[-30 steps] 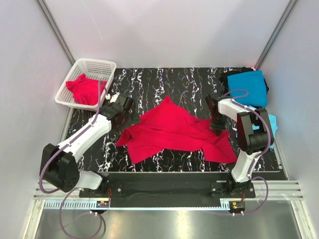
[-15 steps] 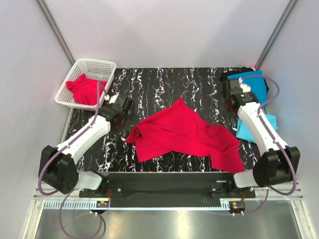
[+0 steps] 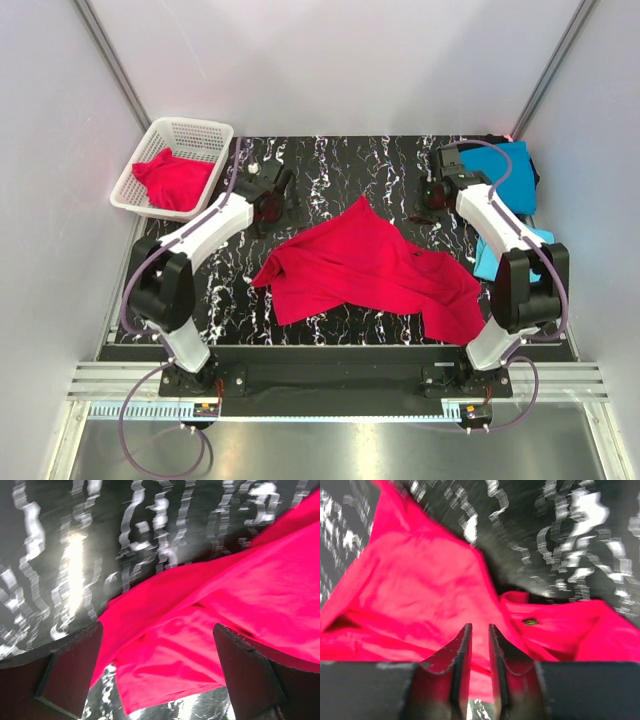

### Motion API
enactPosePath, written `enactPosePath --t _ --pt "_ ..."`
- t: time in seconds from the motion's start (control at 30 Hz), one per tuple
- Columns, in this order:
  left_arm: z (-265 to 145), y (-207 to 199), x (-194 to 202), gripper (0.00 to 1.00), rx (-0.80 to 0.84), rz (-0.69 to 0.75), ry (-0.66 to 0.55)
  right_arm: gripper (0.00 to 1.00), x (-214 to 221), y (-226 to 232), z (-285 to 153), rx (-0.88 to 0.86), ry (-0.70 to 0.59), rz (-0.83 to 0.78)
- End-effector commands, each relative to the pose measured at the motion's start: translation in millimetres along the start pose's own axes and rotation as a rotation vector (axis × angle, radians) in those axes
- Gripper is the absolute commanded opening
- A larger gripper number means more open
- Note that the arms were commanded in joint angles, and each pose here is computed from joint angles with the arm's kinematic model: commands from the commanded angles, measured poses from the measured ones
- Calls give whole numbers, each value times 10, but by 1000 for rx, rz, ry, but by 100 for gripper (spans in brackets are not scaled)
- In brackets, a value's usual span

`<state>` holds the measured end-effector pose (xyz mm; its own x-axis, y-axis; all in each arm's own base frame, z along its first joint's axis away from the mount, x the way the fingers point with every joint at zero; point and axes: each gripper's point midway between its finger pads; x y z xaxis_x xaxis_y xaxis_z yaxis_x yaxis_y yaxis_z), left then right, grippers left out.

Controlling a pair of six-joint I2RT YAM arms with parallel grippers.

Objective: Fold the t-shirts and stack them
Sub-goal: Flatten the tshirt out

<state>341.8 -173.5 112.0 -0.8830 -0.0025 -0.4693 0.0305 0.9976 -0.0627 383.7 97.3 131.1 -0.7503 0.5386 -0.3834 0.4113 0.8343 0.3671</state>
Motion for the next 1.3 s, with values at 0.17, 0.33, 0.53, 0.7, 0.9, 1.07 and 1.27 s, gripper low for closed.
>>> enactPosePath --t 0.17,0.33,0.53,0.7,0.9,1.07,1.27 --pt "116 -610 -11 98 163 158 45 23 673 698 313 -234 238 -259" --pt "220 -753 175 98 175 197 95 19 922 809 581 -226 341 -264" --pt "664 -724 402 99 92 223 203 18 1015 745 743 -186 370 -253" --pt "887 -457 414 99 -110 212 252 18 1053 632 870 -137 379 -260" --pt "671 -290 281 99 -176 171 185 15 1114 502 1088 -74 404 -266" --pt "438 28 109 99 -257 114 112 14 999 448 1169 -11 374 -289" --pt "436 565 147 99 -385 39 177 12 784 447 1233 70 334 -340"
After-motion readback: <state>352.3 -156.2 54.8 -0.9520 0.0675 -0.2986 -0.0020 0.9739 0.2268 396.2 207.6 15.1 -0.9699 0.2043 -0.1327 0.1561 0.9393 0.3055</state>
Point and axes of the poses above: each gripper's point midway between its finger pads, its own z axis out along the fingers, its own y axis along the line the jaws close on, x = y × z, and after that the axes turned 14 degrees about z, right-handed
